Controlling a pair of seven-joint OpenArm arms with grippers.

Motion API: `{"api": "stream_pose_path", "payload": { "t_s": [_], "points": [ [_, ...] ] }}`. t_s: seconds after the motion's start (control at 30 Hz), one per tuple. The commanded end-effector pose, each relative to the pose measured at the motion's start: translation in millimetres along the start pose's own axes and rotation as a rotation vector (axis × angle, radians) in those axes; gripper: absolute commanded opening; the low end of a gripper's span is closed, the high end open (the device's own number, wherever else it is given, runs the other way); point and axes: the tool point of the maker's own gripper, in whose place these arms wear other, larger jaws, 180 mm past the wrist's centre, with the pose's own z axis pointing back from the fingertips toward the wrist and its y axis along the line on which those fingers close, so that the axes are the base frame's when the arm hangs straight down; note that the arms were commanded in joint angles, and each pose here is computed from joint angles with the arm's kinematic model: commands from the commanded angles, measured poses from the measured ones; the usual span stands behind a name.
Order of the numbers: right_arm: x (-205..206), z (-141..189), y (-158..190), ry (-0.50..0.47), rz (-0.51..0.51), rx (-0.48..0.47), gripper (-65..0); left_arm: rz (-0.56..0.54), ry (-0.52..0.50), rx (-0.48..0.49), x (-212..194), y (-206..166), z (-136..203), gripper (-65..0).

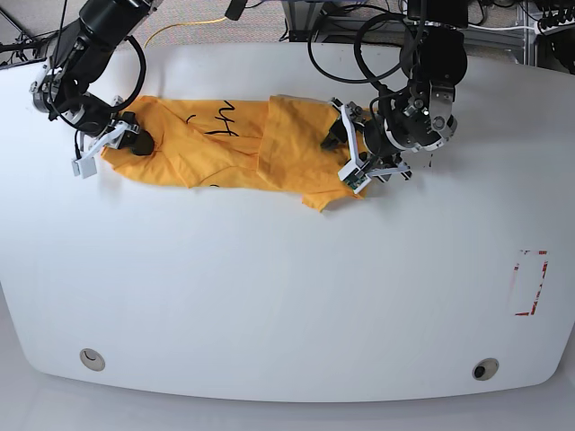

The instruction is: Fold the T-shirt properly

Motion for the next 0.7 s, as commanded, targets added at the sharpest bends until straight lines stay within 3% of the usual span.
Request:
{"api": "stream_pose_path", "payload": {
  "t_s": [0.0,0.2,0.47,0.67],
  "points": [
    [25.9,8.2,6.3,-0.047,0.074,0.001,-65.0,0.018,-0.039,-0.024,13.5,-0.9,-8.6,-33.3],
    [56.1,22.8,31.6,-0.099,0.24,-0.026,-65.0,0.063,0.01,-0.059,1.5,3.3,-27.4,-33.8],
    [75.2,27.7,88.7,-0.129,0.473,-0.001,-65.0,0.108,-0.015,-0.078,16.1,-6.6,-39.1,-33.8],
    [60.9,11.4,126.8,-0.127,0.503,0.087,-65.0,0.18,-0.033,-0.057,24.3,-8.7,-43.4,-33.3]
  ]
}}
